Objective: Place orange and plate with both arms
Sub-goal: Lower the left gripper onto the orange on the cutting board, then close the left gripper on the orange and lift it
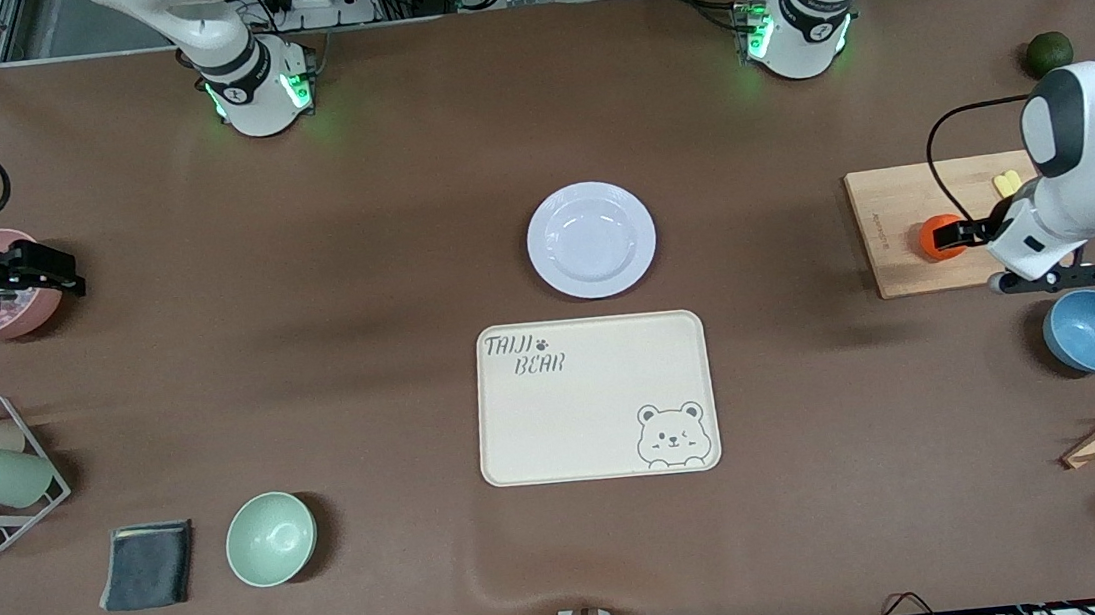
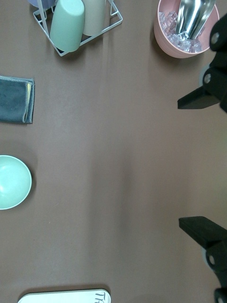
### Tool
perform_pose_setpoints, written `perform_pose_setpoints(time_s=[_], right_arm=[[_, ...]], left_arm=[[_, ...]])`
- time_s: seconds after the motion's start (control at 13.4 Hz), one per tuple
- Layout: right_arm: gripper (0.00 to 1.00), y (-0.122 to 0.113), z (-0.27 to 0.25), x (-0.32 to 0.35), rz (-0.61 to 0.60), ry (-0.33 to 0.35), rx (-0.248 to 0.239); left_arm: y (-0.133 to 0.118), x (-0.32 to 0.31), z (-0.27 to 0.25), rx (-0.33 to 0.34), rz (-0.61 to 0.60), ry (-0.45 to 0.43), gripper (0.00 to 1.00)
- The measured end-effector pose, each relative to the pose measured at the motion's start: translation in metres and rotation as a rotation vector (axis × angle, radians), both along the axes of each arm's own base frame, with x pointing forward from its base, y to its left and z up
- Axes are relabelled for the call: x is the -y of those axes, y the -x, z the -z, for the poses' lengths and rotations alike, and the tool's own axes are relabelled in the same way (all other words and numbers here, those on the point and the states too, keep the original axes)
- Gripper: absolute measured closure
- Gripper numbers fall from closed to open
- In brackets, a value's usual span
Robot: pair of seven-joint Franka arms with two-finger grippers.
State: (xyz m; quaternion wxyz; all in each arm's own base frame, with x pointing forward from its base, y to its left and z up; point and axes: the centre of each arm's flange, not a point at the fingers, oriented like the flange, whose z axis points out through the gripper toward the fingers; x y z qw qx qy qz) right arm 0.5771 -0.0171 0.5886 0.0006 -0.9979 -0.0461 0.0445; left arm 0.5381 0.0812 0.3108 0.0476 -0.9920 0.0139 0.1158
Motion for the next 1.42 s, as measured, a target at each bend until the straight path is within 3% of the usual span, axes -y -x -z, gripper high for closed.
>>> perform_pose_setpoints(time_s=[0.6, 1.27, 1.42], right_arm=[[0.00, -0.003, 0.006, 0.001, 0.003, 0.000, -0.010], [0.00, -0.003, 0.006, 0.000, 0.002, 0.000, -0.010], [0.00, -0.003, 0.006, 0.000, 0.001, -0.002, -0.010]], left_arm=[[0.016, -0.020, 0.074, -0.025, 0.087, -0.021, 0.00], [0.026, -0.021, 0.111, -0.086, 0.137, -0.040, 0.00], [0.030, -0.030, 0.120, -0.096, 0.121, -0.035, 0.19]])
